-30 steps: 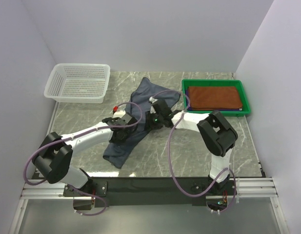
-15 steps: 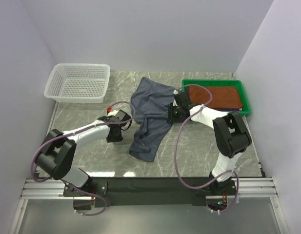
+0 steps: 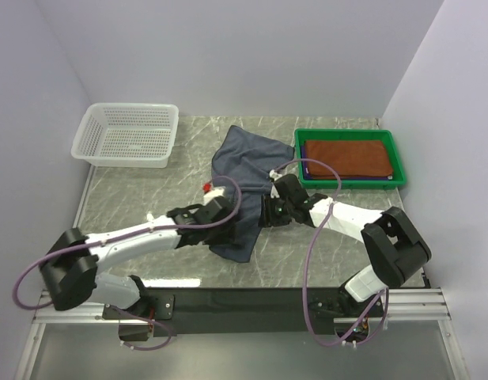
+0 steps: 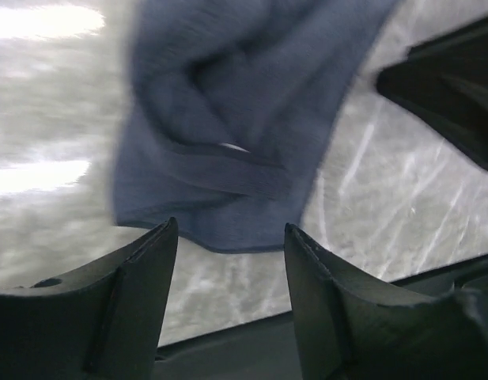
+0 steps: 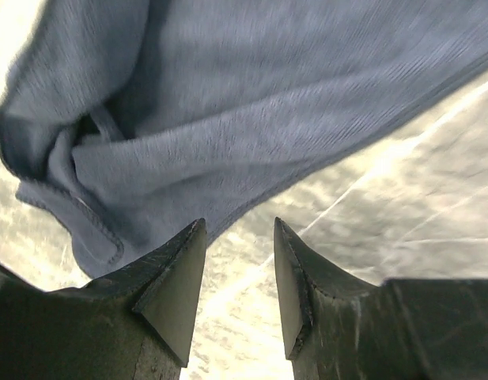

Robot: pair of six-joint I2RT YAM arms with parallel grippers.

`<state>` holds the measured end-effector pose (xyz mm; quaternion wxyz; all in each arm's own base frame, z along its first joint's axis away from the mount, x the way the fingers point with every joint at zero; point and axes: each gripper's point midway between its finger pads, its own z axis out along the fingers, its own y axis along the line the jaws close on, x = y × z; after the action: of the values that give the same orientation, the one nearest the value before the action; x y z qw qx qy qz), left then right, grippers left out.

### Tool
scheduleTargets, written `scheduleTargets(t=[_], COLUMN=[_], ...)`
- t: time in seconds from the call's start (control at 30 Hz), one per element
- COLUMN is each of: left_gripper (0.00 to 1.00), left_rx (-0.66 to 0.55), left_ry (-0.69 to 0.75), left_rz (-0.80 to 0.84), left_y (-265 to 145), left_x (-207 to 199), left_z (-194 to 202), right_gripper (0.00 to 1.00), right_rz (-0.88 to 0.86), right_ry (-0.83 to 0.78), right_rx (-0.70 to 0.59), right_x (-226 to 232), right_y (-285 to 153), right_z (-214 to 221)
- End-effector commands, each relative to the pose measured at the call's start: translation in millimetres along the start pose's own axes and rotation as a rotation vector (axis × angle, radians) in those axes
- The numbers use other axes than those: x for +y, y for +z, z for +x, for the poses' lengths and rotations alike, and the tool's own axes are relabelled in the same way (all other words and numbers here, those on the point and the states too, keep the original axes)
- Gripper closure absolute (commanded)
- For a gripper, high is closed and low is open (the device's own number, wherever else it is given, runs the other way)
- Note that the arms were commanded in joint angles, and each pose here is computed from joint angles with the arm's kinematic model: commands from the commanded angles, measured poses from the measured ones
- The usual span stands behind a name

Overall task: Fold and stack the towels
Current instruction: Flatten out the crumpled towel

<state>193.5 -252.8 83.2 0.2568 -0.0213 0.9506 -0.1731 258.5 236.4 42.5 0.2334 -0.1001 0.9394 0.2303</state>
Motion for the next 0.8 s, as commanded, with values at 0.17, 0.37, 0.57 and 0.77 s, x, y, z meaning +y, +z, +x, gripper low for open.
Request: scheduleTargets(t=[0.17, 0.37, 0.57, 0.77], left_gripper=[0.46, 0.50, 0.53, 0.55], left_rx=[-0.079, -0.094, -0.114, -0.138], left_ry=[0.134, 0.283, 0.378, 0.434], left_rz=[-0.099, -0.270, -0.413, -0.515], left_y=[15.1, 28.5, 37.5, 44.5], left_x=[-47.1, -47.0, -35.3, -19.8], left_z=[-7.4, 2.1, 11.2, 11.9], right_gripper=[0.53, 0.55, 0.55, 0.55], right_rz=[-0.121, -0.149, -0.170, -0.184], right_ry=[0.076, 0.126, 0.172, 0.182], right_rx=[-0.044, -0.042, -0.047, -0.039], right_x=[22.6, 22.7, 13.9, 13.8], right_y=[9.1, 16.9, 16.4, 18.2], right_z=[-2.3, 2.4, 4.1, 6.5])
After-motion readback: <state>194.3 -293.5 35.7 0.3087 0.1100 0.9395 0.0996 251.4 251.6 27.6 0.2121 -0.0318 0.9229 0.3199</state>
